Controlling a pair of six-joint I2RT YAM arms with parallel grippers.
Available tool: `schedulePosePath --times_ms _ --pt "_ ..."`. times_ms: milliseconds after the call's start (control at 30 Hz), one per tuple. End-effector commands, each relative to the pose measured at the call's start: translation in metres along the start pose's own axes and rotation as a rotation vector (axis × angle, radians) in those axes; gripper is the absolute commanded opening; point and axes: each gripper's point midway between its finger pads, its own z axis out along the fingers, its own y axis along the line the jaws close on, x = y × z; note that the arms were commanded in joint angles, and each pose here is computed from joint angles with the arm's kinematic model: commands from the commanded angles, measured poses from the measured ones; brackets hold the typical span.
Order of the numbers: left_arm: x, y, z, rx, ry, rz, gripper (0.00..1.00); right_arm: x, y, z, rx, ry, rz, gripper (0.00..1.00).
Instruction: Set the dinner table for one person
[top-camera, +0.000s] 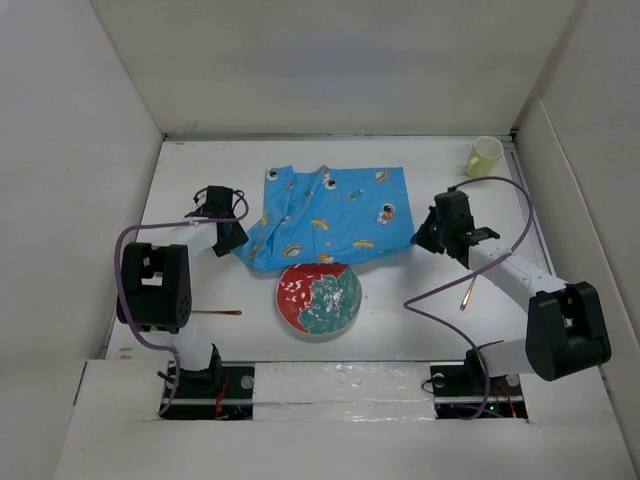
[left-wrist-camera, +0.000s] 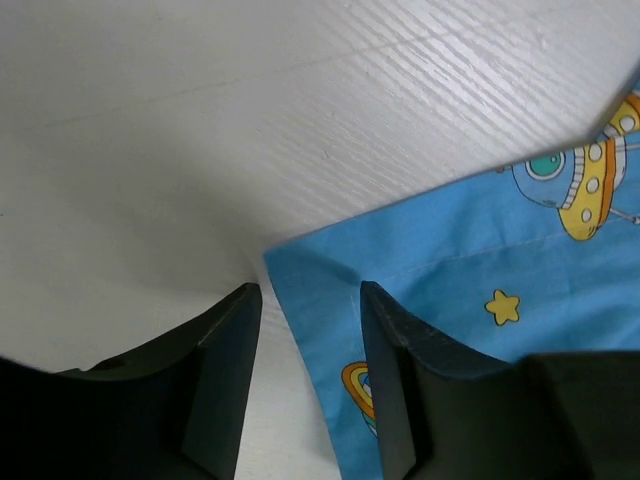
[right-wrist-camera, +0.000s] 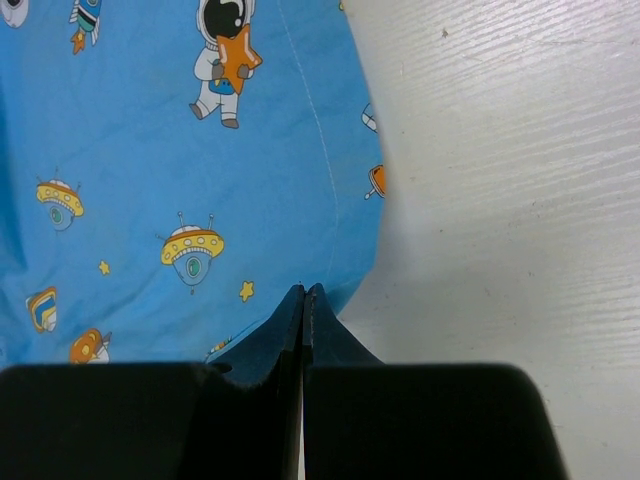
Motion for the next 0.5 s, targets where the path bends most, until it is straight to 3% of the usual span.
schedulePosePath --times_ms 0,333,467 --pt "0.017 0.023 0.015 -0.112 0.048 -0.009 0.38 -0.020 0.015 -0.006 -0.053 -0.069 -0.005 0.00" --pt "0.025 0.028 0.023 -0.201 0.037 0.068 0.28 -0.029 0.030 -0.016 -0.114 -0.084 -0.001 0.00" --pt "0.032 0.033 0.027 -0.227 0.063 0.071 0.17 -0.033 0.035 -0.020 -0.130 -0.093 -0.007 0.00"
